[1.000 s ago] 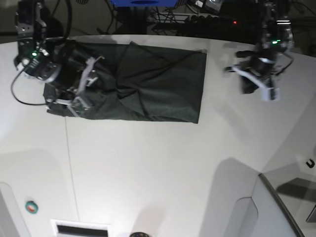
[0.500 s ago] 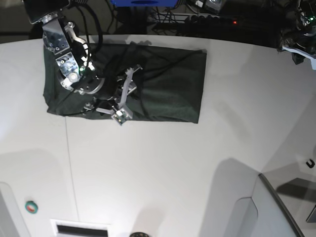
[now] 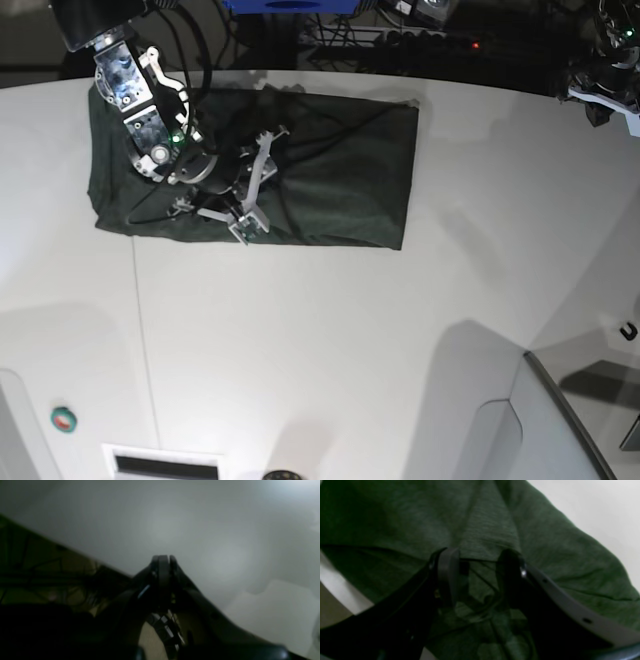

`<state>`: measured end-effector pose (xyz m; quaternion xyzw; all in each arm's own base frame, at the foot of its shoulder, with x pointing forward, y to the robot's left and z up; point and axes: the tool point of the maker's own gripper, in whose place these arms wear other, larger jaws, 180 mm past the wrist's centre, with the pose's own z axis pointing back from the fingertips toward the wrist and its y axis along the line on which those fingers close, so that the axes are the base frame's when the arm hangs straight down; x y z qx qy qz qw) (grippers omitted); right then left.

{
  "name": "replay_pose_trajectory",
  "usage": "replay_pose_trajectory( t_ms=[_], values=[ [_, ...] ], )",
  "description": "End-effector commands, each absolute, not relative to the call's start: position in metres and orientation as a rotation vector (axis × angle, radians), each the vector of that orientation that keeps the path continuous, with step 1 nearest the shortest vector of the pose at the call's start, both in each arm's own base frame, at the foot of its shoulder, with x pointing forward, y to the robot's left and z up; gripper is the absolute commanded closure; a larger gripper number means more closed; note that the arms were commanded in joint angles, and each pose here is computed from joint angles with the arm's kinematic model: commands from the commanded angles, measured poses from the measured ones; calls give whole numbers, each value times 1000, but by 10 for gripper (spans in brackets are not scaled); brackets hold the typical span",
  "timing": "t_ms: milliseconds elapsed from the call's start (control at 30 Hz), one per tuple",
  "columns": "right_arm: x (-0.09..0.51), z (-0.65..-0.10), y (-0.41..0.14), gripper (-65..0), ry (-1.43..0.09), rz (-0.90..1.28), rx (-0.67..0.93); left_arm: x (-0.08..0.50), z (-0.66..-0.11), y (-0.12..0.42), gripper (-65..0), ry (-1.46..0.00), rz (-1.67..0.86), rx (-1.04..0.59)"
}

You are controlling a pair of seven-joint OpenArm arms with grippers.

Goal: Layout the t-shirt on the table in an organized manner, then fold the t-shirt properly
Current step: 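Release the shirt with the left gripper and raise it away, then press and smooth the folded shirt end with the right gripper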

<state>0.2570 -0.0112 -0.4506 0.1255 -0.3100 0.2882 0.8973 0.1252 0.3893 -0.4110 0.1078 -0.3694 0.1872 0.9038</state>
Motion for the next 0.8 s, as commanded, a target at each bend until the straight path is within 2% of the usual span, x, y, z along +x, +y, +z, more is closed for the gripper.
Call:
replay_pose_trajectory(
  t_ms=[0,33,133,167,500,767],
  values=[
    [269,-438,-8,-266,-696,588,268,131,-400,396,0,-800,372,239],
    [269,-437,-7,-236,-699,588,269,131,-400,396,0,-800,372,239],
    [270,-437,-8,-53,-698,586,265,131,-400,396,0,-800,372,239],
    [271,-437,-9,-23,-698,585,263,131,-400,396,0,-800,372,239],
    [288,-428,-15,-23,-730,592,240,127,-404,397,0,-787,381,237],
    [304,-438,-50,-23,-703,554,169,121,-411,400,0,-767,394,238]
  ],
)
